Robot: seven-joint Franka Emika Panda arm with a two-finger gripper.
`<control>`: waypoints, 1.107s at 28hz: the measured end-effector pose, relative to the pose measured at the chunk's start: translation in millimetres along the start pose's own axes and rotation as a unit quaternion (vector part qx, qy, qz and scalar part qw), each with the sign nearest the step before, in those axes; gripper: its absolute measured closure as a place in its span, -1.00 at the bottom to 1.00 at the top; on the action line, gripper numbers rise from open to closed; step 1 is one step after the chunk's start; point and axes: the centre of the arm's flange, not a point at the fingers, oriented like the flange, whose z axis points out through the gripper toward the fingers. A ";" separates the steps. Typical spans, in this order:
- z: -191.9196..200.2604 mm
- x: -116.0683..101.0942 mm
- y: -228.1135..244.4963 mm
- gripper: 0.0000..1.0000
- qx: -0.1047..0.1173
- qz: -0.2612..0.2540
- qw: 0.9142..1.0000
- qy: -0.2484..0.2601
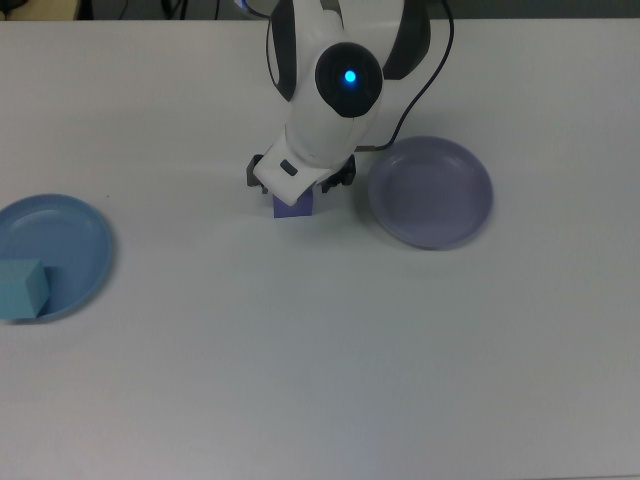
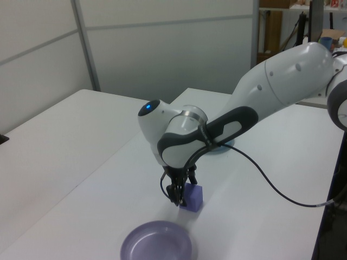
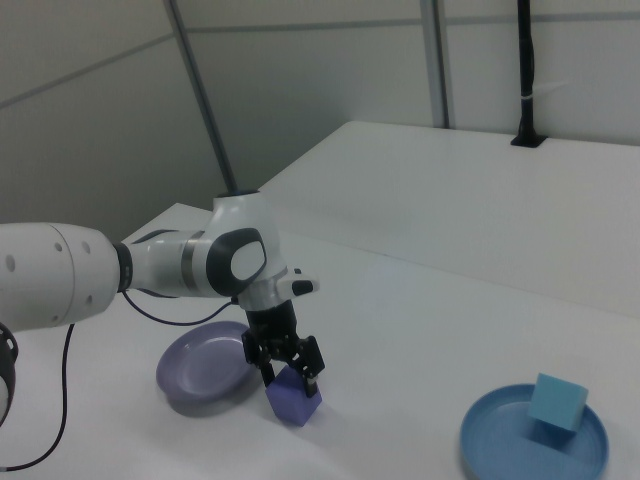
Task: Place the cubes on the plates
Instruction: 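Close the gripper on the purple cube and lift it, then carry the purple cube over the lavender plate and lower it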
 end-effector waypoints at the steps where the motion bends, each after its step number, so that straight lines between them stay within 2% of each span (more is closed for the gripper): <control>1: 5.0 1.1 -1.1 -1.00 0.000 -0.001 1.000 0.001; 4: 10.9 2.5 -2.0 -0.97 0.001 -0.001 1.000 0.002; 10: 11.2 2.7 3.5 -0.53 0.001 0.005 1.000 0.002; 11: 9.9 2.7 5.8 -0.39 0.002 0.007 1.000 0.003; 14: 1.0 1.7 12.0 -0.27 0.002 0.013 1.000 0.010; 23: -60.5 -20.8 17.6 -0.25 0.006 0.025 0.999 0.031; 25: -73.6 -27.2 1.4 -0.25 0.010 0.024 0.999 0.032; 31: -95.7 -46.0 -99.3 -0.25 0.004 0.031 0.998 0.048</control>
